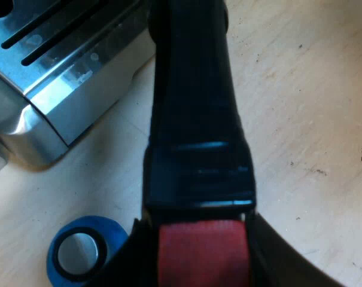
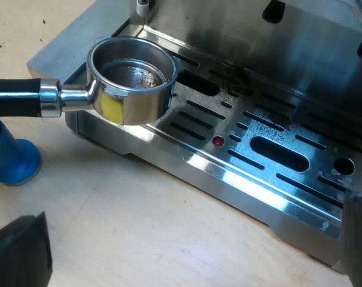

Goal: Put the handle in the coffee machine

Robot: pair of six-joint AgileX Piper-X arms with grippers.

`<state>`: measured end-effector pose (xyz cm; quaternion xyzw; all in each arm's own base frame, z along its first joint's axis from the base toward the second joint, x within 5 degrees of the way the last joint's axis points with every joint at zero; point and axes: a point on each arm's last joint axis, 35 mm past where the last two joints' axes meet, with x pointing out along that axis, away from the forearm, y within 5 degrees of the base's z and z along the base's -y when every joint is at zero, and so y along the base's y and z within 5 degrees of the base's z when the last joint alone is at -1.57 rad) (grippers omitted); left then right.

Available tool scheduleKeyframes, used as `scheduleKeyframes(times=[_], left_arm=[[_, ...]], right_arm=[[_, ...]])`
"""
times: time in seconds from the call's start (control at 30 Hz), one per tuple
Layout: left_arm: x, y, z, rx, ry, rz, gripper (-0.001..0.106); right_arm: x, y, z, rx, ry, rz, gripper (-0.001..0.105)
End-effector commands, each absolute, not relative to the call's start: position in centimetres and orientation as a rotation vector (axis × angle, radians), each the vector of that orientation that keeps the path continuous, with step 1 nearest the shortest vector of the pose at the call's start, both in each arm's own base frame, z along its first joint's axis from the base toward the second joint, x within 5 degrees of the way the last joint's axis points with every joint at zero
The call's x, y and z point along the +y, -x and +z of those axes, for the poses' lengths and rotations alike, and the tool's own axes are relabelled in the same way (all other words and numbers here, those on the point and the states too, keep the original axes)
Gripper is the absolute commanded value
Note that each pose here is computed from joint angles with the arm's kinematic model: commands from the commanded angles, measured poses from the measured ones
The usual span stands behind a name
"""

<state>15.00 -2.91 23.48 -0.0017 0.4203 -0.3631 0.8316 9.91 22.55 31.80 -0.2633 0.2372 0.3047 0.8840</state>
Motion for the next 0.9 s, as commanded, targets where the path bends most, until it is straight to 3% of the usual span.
scheduleKeyframes(times=[0.03,0.7,0.77,0.9], left_arm=[[-3.1,-15.2,24.6,0.807,-0.006,-0.817,0.0],[-3.1,-15.2,24.6,0.807,-0.006,-0.817,0.0],[-3.1,-15.2,24.6,0.807,-0.006,-0.817,0.0],[-3.1,-15.2,24.6,0.807,-0.006,-0.817,0.0]], right_arm=[[22.5,-9.9,32.1,0.478,0.541,0.618,0.103],[22.8,-10.0,32.4,0.45,0.505,0.622,0.103],[22.9,-10.1,32.6,0.44,0.492,0.624,0.103],[23.5,-10.1,33.0,0.41,0.394,0.63,0.103]])
